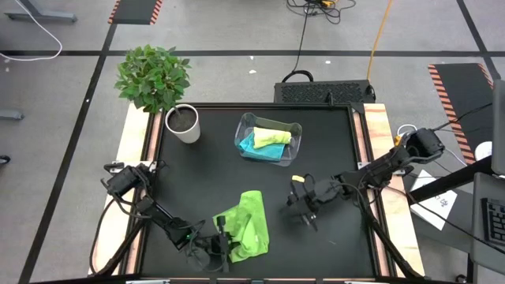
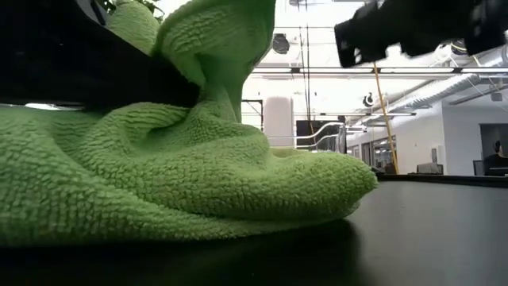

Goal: Fold microfiber towels
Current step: Fold the green towel

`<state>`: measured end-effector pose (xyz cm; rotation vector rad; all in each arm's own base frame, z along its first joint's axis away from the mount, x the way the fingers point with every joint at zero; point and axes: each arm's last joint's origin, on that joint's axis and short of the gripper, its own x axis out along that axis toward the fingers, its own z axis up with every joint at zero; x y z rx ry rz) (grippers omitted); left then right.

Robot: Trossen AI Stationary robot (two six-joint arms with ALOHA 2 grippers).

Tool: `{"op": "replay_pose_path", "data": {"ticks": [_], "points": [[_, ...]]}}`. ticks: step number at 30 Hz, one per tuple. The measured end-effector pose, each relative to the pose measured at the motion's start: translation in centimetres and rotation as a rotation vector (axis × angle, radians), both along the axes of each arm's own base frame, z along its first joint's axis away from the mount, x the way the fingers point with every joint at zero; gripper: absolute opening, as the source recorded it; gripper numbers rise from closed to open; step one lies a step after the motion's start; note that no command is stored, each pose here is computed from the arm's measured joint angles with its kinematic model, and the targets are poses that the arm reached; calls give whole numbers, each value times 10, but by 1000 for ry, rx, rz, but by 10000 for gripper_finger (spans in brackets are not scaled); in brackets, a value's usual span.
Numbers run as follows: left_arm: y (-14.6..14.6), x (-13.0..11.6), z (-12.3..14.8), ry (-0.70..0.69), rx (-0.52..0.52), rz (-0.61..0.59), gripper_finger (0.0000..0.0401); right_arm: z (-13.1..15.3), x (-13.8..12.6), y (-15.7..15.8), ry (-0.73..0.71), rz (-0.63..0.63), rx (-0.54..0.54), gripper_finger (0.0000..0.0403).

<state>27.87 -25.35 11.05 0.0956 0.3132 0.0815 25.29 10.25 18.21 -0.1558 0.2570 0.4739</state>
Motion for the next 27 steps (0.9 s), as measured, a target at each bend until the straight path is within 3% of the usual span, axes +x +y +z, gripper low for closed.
{"op": "replay_pose_path", "data": {"ticks": [2,8,11,20,27], "points": [[0,1,1,-5,16,-5,4,-3,1,-7,15,-7,2,158],[6,12,10,-66,80,-32,9,-8,9,-21,18,152,98,195],[11,18,12,-70,81,-67,4,-16,16,-31,28,139,100,200],[16,24,14,-60,73,-154,5,-37,41,-42,31,129,-21,201],[15,23,26,-79,64,-200,6,-52,67,-40,35,203,-58,201]]}}
